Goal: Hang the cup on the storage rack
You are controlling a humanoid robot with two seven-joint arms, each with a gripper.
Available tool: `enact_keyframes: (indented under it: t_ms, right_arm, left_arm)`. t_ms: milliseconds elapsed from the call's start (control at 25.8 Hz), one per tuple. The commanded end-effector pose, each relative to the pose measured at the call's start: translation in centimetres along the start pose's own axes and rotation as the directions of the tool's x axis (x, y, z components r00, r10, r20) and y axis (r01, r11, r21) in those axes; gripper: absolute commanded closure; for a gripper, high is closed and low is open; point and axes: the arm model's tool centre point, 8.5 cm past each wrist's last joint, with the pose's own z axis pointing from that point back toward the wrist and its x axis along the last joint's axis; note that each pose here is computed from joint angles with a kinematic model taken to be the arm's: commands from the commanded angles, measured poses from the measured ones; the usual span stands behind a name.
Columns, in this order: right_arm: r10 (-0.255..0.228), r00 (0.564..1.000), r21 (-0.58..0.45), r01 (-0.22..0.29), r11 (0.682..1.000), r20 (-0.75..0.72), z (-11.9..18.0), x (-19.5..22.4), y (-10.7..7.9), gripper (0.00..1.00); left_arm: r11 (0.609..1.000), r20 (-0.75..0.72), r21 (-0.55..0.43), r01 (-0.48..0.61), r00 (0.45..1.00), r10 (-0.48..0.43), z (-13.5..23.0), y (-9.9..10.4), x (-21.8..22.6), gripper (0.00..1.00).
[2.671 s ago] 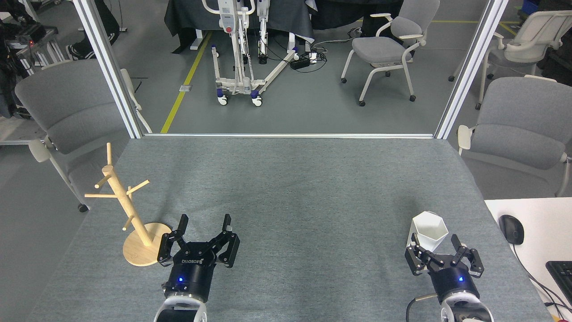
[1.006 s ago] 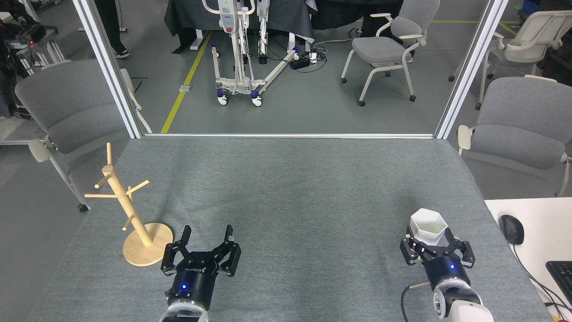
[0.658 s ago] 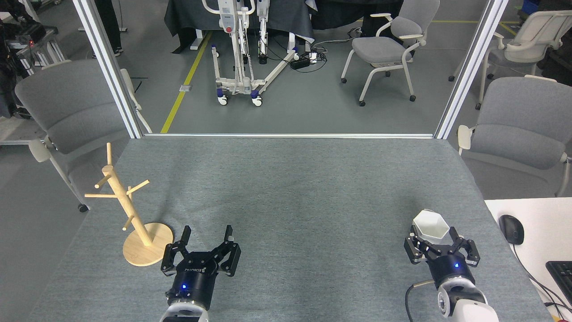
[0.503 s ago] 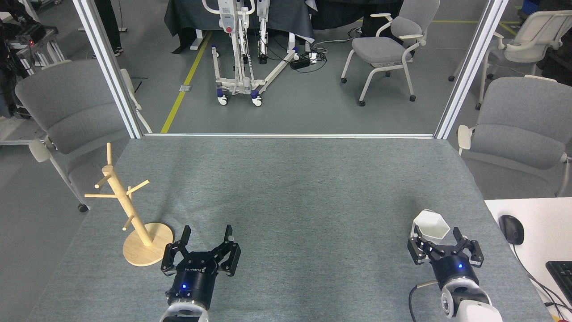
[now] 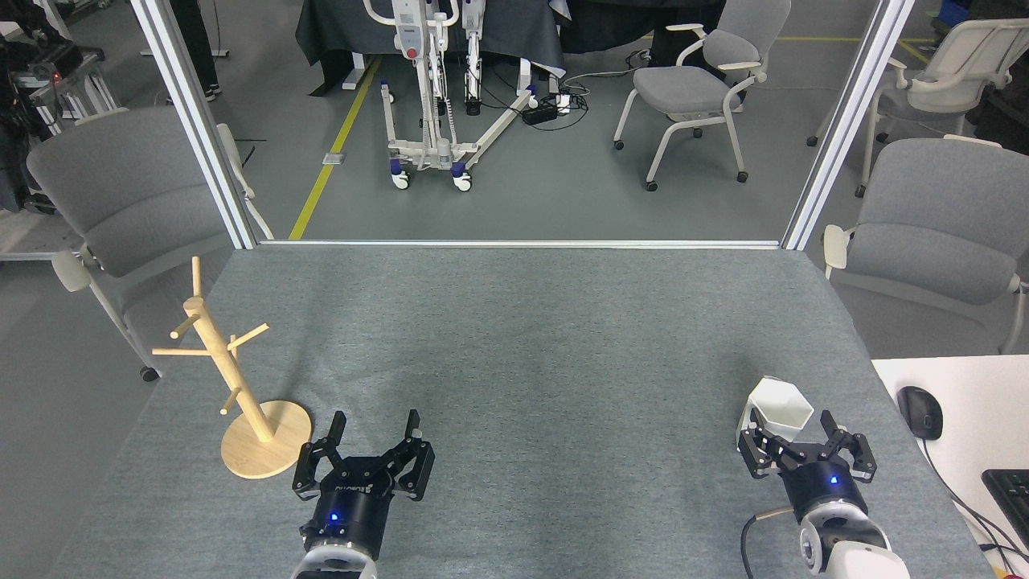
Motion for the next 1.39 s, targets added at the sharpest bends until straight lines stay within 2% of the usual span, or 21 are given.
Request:
enact_keyframes:
  t_ms: [0,116,503,697,929,1006,1084,1277,1355]
  right_arm:
    - [-0.003,1.0,0.01,0.003,1.0,0.002,-0.2,0.1,0.1,0.0]
    - [-0.008,1.0,0.039,0.008,0.999,-0.013,-0.3,0.2,1.0,0.0]
    - [-0.01,0.999,0.044,0.012,0.999,-0.041,-1.4,0.5,0.5,0.0]
    - [-0.003,0.999,0.026,0.004,1.0,-0.041,-2.0,1.1,-0.5,0.0]
    - [0.016,0.999,0.029,-0.015,0.999,-0.046,-2.2,2.0,-0.5,0.0]
    - [0.014,0.999,0.045,-0.012,0.999,-0.044,-2.2,2.2,0.0,0.0]
    - [0.014,0.999,0.042,-0.012,0.999,-0.043,-2.6,2.1,-0.4,0.0]
    - [0.008,0.999,0.055,-0.006,0.998,-0.039,-2.7,2.4,-0.1,0.0]
    - [0.004,0.999,0.05,-0.003,0.999,-0.037,-3.2,2.5,-0.7,0.0]
  left_arm:
    - [1.0,-0.001,-0.004,0.0,1.0,0.0,-0.1,-0.1,0.0,0.01]
    - [1.0,-0.001,-0.007,-0.006,1.0,0.006,-0.1,-0.2,0.1,0.01]
    - [1.0,-0.003,-0.024,-0.007,1.0,0.007,-0.9,-0.8,0.2,0.01]
    - [0.999,-0.003,-0.032,-0.008,1.0,0.008,-1.1,-1.0,0.2,0.01]
    - [1.0,-0.003,-0.03,-0.006,1.0,0.006,-1.2,-1.0,0.1,0.01]
    - [0.999,-0.004,-0.035,-0.006,1.0,0.006,-1.1,-1.1,0.0,0.01]
    - [0.999,-0.004,-0.038,-0.006,1.0,0.005,-1.1,-1.2,0.0,0.01]
    - [0.999,-0.008,-0.047,-0.005,1.0,0.005,-1.1,-1.5,-0.3,0.01]
    - [0.999,-0.009,-0.05,-0.005,1.0,0.005,-1.1,-1.6,-0.3,0.01]
